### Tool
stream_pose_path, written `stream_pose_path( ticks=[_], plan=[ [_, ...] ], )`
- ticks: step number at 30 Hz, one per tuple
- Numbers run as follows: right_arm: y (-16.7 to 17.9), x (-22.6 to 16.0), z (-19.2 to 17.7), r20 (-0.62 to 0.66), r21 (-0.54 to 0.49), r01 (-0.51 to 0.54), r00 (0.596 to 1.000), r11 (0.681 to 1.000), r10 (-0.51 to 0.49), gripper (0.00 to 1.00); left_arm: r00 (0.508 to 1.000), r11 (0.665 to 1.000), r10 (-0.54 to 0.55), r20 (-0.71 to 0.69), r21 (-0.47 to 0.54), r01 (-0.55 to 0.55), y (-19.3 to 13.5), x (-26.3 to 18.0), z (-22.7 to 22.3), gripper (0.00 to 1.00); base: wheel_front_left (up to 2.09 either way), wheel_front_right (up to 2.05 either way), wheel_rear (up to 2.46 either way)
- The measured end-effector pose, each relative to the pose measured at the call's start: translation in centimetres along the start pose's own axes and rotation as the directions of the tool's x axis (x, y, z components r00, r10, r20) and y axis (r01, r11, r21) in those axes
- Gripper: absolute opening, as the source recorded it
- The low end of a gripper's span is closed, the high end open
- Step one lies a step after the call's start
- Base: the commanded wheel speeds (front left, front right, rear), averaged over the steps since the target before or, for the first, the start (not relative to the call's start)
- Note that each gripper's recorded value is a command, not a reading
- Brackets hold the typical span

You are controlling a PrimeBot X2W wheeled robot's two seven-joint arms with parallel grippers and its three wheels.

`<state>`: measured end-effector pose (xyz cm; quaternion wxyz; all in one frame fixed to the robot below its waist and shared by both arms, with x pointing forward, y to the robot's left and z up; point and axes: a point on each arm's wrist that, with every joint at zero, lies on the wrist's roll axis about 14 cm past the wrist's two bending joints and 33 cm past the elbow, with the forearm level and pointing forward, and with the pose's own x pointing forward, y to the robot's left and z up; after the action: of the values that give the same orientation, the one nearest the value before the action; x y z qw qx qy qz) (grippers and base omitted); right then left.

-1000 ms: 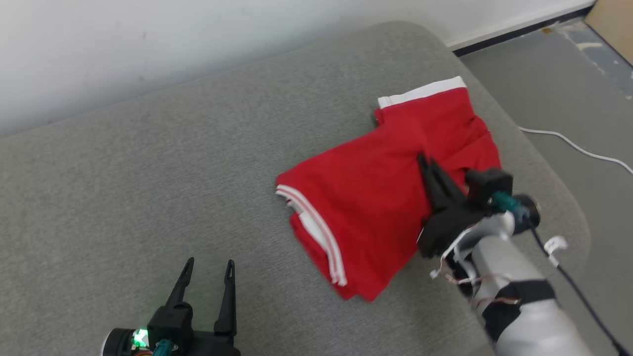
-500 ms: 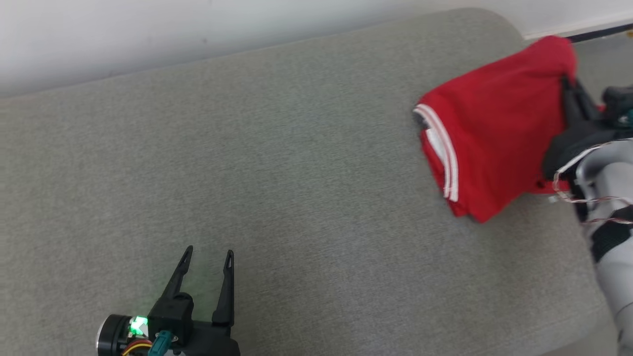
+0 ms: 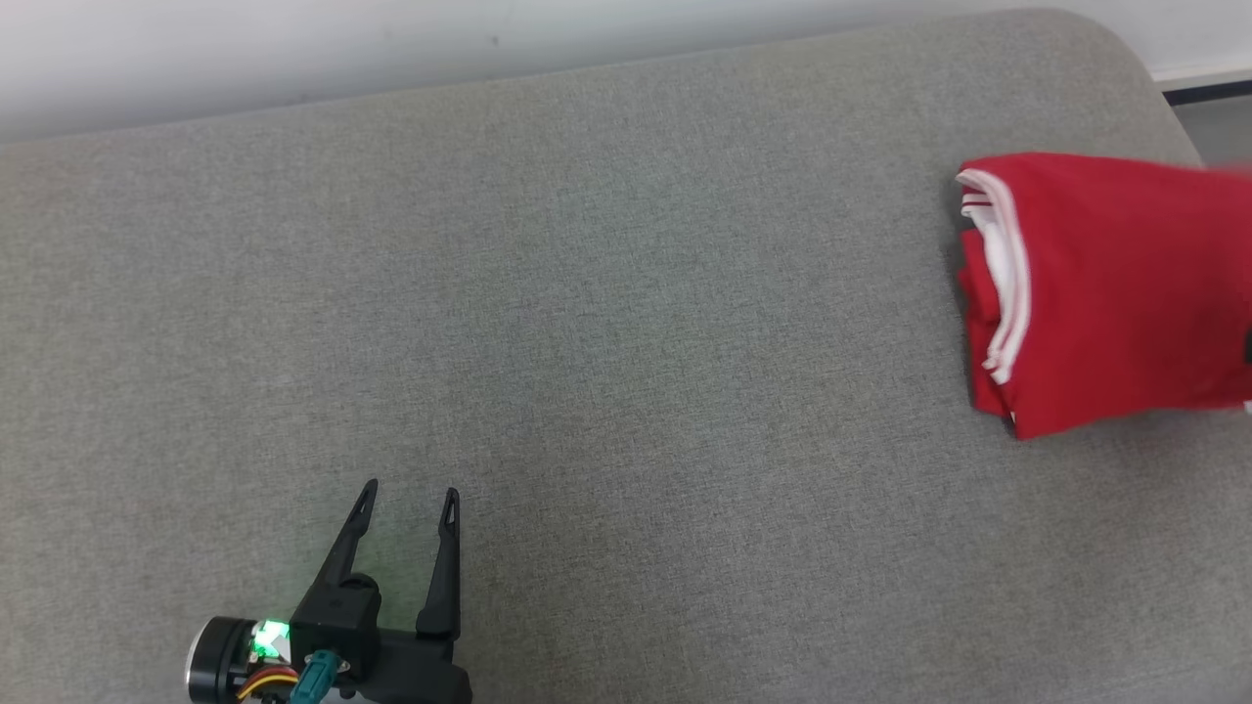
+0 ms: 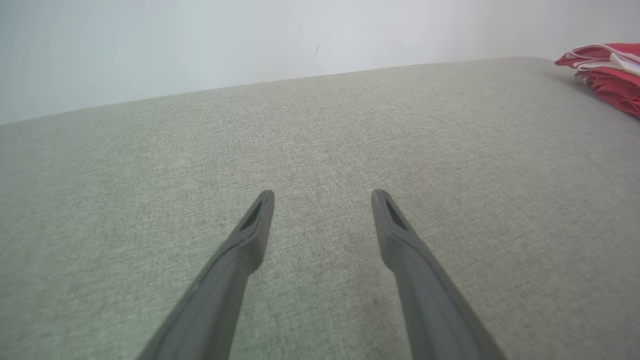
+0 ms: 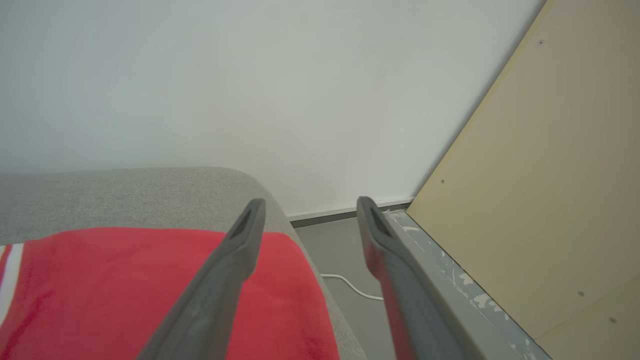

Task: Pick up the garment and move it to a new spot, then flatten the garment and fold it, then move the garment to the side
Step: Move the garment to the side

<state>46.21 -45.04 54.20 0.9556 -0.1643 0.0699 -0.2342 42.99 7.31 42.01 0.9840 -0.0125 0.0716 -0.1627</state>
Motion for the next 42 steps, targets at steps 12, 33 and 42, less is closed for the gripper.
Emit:
stream_pose_path(
  ticks=[12,33,42],
  plan=[
    [8.7,-2.8,3.9,0.168,0.085,-0.15,0.977,0.985,0.134,1.0,0.999,0.999,0.041,0.021,-0.001,-0.041,0.6,-1.0,1.0,1.0,0.0,0.0,0.0],
    [23.0,-14.9,-0.5,0.151,0.236,-0.519,0.855,0.821,0.497,1.0,0.973,0.974,0.227,0.048,-0.029,-0.226,5.2,-6.1,2.2,1.0,0.0,0.0,0.0],
    [24.7,-17.7,-1.0,0.149,0.255,-0.577,0.816,0.776,0.558,1.0,0.961,0.963,0.27,0.062,-0.036,-0.268,6.2,-8.0,2.6,1.0,0.0,0.0,0.0]
  ],
)
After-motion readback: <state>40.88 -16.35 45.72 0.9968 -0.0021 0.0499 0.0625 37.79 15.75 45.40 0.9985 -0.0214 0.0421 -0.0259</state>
